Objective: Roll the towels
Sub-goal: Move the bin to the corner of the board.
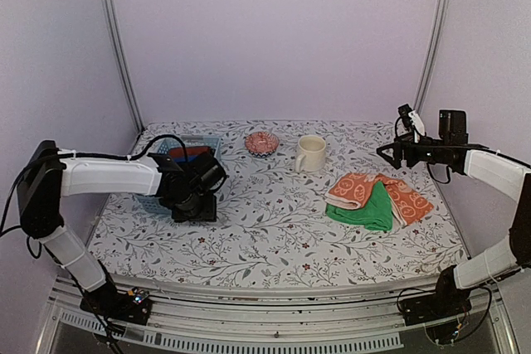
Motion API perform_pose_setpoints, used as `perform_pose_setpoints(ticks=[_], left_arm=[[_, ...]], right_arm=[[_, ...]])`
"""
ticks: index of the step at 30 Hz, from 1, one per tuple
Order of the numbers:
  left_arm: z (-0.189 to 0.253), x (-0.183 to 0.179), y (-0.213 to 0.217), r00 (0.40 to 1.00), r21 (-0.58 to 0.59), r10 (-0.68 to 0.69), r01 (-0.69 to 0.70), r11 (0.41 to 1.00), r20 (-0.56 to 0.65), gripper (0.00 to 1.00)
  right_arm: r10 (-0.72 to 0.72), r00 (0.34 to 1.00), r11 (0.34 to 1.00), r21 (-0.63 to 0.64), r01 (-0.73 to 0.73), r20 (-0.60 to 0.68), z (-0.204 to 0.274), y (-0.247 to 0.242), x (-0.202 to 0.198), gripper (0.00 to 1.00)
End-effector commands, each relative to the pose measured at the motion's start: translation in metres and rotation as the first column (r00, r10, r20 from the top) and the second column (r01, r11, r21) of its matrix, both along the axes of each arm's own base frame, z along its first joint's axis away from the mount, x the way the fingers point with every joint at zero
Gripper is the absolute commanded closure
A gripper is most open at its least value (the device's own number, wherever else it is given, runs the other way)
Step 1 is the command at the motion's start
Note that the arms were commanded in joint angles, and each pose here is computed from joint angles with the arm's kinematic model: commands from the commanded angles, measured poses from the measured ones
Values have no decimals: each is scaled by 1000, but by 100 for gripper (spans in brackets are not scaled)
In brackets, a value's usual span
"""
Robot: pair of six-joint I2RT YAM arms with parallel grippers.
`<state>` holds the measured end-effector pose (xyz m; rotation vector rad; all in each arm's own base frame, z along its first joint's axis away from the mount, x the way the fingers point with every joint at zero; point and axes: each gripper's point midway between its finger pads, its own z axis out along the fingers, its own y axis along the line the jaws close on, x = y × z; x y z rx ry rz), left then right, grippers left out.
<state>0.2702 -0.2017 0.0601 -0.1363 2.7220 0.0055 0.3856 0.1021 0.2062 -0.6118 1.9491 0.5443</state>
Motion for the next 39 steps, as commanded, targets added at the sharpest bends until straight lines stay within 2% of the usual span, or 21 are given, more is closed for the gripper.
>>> perform_pose_setpoints(ticks=[1, 10, 17, 24, 30, 33, 37, 39], left_arm=[[2, 25, 0, 997, 12, 49, -50, 999, 56, 37], [-2, 57, 19, 988, 39, 110, -115, 993, 108, 37], [-6, 94, 29, 985, 72, 107, -118, 990, 135, 38], [-11, 132, 44, 981, 85, 108, -123, 989, 162, 39], [-17, 166, 60, 973, 108, 98, -122, 987, 209, 39], [-10, 163, 52, 972, 80, 90, -110, 991, 216, 38], [0, 135, 39, 971, 29, 77, -86, 996, 226, 38], [4, 120, 24, 973, 3, 46, -48, 999, 225, 37]], right_arm=[[3, 1000, 1000, -4, -3, 14, 3, -2, -1, 2], [-9, 1000, 1000, -12, 9, 21, 5, -4, 0, 2], [-18, 1000, 999, -30, 18, 11, -4, -6, 2, 2], [1, 1000, 1000, -22, -2, -16, -14, -3, 2, 2], [29, 997, 1000, -9, -29, -71, -5, 11, 11, 4], [64, 992, 997, -30, -67, -106, -1, 29, 17, 8], [111, 983, 991, -63, -121, -148, -6, 61, 23, 12], [139, 974, 984, -84, -156, -179, -15, 81, 28, 18]])
